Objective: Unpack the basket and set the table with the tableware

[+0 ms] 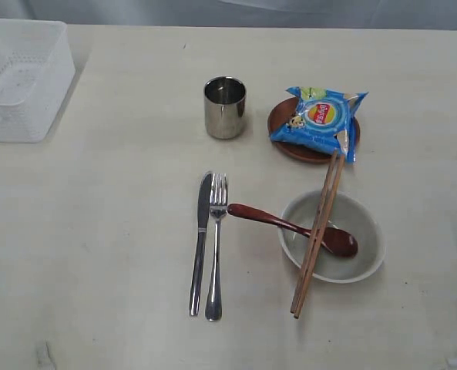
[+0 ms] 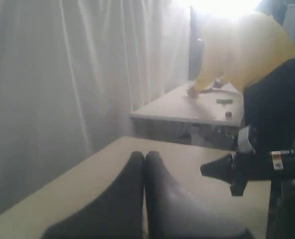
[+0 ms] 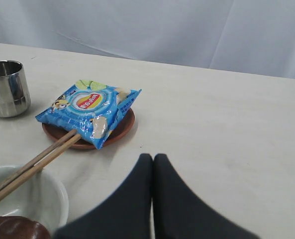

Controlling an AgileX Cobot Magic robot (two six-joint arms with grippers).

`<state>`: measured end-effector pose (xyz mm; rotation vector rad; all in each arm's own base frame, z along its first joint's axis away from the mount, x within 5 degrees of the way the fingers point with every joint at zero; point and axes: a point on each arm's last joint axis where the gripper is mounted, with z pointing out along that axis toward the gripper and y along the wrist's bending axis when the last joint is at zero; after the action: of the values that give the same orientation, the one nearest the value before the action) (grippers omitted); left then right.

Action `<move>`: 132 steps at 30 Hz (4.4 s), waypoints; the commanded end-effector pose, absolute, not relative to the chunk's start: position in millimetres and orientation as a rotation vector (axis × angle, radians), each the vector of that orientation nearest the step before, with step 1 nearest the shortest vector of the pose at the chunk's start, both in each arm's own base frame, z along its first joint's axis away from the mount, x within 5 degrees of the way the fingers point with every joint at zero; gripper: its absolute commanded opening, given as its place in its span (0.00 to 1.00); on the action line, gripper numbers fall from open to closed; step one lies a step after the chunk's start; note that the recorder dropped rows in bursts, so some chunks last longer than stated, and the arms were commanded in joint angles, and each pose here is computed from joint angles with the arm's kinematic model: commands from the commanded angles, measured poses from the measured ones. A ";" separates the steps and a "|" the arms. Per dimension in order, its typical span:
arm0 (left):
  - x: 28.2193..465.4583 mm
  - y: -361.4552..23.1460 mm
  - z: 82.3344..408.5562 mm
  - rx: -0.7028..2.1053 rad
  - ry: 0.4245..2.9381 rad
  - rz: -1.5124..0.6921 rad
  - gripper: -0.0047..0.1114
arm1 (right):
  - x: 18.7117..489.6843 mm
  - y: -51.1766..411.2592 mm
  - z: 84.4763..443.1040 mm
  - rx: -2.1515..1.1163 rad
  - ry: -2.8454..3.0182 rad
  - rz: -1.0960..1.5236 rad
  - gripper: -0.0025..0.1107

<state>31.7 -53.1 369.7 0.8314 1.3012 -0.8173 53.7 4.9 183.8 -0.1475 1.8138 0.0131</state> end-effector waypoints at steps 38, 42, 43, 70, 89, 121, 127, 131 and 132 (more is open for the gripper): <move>60.7 -12.5 298.1 0.094 1.645 -0.225 0.04 | 53.5 4.5 182.9 -0.144 1.813 0.005 0.02; 47.5 -5.3 291.7 0.020 1.582 -0.159 0.04 | 53.5 4.5 182.9 -0.144 1.813 0.005 0.02; 44.7 -4.2 288.8 0.007 1.569 -0.147 0.04 | 53.5 4.5 182.9 -0.144 1.813 0.005 0.02; 54.1 -6.1 186.4 0.165 1.773 -0.033 0.04 | 53.5 4.5 182.9 -0.144 1.813 0.005 0.02; 53.8 -8.4 186.4 0.268 1.760 -0.018 0.04 | 53.8 4.5 184.3 -0.143 1.797 0.005 0.02; 53.8 -8.4 186.2 0.265 1.762 -0.021 0.04 | 53.8 4.5 184.3 -0.143 1.797 0.005 0.02; 53.8 -8.4 186.2 0.265 1.762 -0.021 0.04 | 53.8 4.5 184.3 -0.143 1.797 0.005 0.02; 53.8 -8.4 186.2 0.265 1.762 -0.021 0.04 | 53.8 4.5 184.3 -0.143 1.797 0.005 0.02; 53.8 -8.4 186.2 0.265 1.762 -0.021 0.04 | 53.8 4.5 184.3 -0.143 1.797 0.005 0.02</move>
<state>54.0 -8.1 187.2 0.2585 1.7642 -0.0170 53.8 4.9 184.1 -0.1472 1.8100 0.0131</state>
